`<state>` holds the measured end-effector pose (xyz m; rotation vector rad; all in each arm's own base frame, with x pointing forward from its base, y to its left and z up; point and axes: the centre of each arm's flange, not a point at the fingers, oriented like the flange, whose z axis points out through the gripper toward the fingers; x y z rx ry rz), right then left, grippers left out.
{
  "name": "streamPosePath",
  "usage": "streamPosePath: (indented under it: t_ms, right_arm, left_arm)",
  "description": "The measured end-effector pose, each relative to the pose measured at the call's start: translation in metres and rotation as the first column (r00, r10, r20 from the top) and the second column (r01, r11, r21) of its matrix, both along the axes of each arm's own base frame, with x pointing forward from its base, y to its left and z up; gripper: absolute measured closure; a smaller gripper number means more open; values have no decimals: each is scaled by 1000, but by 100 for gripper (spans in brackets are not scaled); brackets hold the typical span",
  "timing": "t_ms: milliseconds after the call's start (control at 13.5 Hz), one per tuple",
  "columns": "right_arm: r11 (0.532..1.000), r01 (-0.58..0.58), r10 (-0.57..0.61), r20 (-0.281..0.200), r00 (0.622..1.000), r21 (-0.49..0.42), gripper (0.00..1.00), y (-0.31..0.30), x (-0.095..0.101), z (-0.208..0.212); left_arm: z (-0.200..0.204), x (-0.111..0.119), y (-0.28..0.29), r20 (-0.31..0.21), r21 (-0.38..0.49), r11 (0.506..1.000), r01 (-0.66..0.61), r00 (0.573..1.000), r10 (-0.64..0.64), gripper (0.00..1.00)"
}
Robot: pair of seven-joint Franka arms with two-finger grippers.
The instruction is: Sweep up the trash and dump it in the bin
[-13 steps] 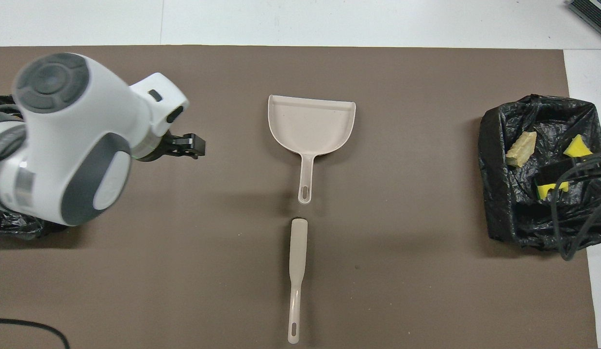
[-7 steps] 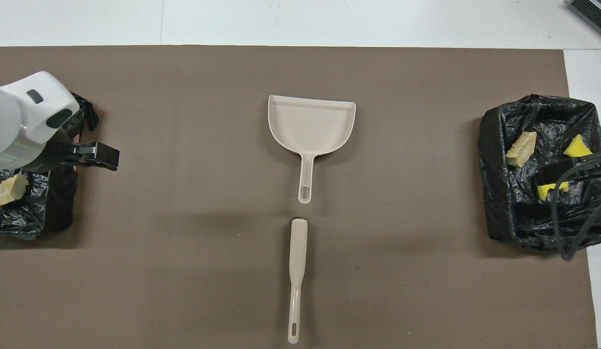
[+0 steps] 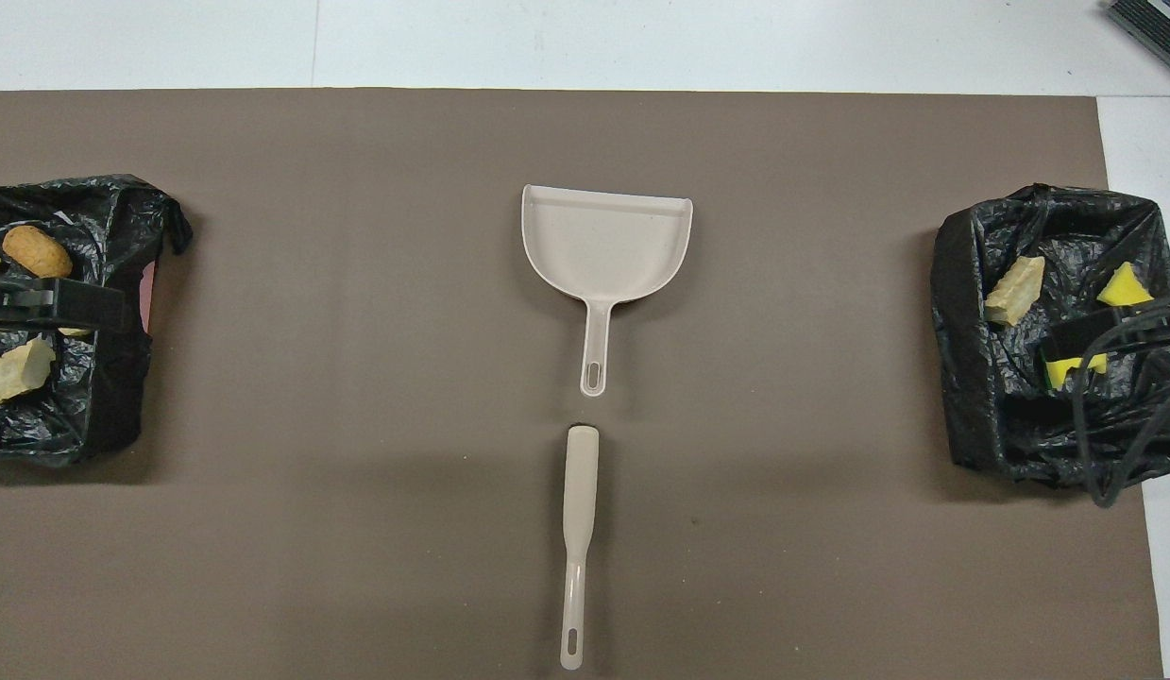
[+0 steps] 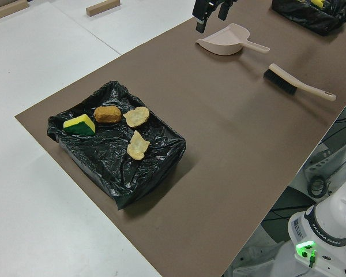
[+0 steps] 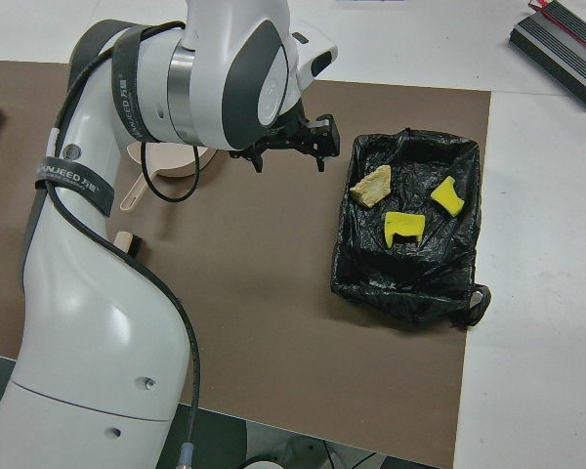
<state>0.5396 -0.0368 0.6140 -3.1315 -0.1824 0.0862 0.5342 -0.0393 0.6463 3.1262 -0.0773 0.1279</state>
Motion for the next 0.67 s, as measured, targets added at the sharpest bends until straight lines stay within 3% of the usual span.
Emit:
streamPosePath:
  t_ms: [668]
  right_arm:
    - [1000,0,0,0,1000,0,0,0,0,0]
  left_arm:
    - [3,0,12,-7,-20,1000,-23,1000,23,0]
